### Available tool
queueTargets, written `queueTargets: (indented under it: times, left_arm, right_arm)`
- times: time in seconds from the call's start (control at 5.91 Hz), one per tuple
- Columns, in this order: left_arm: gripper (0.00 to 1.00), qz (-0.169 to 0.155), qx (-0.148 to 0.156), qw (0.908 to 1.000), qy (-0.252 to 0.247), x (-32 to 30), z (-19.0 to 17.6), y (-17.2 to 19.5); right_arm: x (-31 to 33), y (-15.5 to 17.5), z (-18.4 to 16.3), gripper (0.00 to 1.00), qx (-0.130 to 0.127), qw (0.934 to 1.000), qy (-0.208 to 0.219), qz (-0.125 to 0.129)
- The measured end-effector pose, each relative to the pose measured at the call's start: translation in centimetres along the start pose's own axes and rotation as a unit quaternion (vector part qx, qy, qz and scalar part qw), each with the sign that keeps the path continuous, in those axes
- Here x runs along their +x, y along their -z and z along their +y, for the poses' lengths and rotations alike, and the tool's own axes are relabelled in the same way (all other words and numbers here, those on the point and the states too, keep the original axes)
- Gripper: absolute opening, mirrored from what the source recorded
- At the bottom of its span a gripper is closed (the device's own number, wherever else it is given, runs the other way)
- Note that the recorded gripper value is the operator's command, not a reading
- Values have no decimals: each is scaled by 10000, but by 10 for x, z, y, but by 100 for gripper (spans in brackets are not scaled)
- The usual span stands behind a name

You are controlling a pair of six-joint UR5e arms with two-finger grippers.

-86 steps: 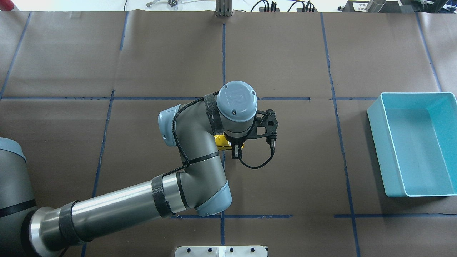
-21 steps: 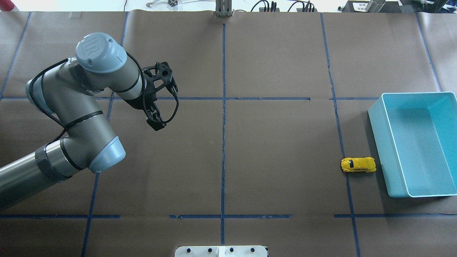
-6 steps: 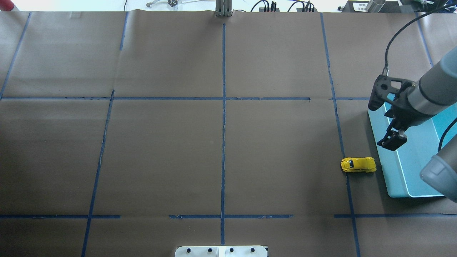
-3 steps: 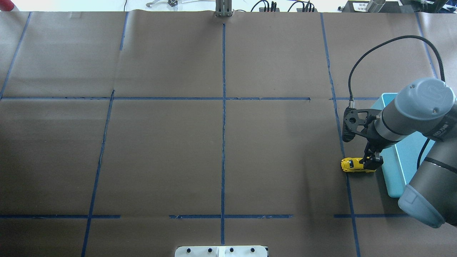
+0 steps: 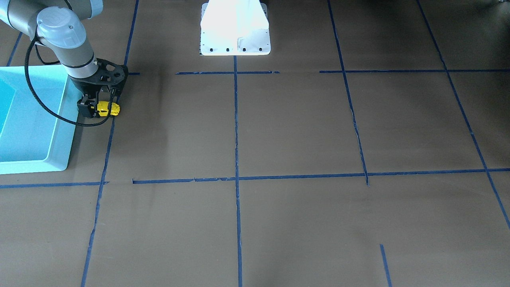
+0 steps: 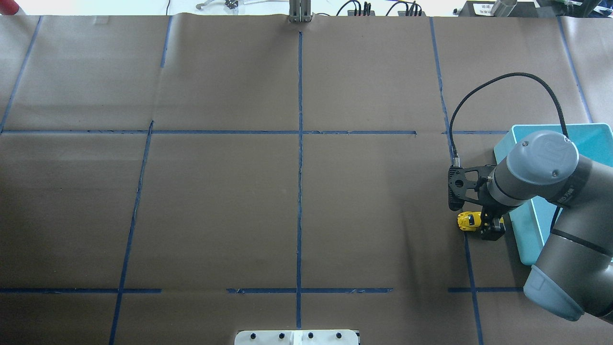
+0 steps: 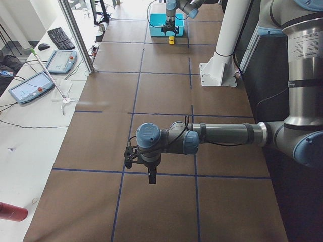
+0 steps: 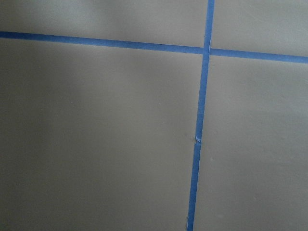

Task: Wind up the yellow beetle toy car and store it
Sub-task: 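Close the right gripper on the yellow car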

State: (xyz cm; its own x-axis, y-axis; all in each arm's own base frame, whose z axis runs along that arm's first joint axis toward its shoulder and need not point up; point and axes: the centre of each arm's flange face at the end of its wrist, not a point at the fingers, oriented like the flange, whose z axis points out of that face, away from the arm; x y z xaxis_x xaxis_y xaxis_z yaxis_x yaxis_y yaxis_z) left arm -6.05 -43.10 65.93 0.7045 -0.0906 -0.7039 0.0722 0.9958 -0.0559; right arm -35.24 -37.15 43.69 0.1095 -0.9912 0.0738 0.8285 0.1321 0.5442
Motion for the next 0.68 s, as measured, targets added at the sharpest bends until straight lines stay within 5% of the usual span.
queueTargets:
  times: [0.68]
  left_arm:
    - [100, 9, 24, 10000, -31, 1, -1, 1]
  right_arm:
    - [-6, -36, 7, 100, -266, 9995, 169, 96]
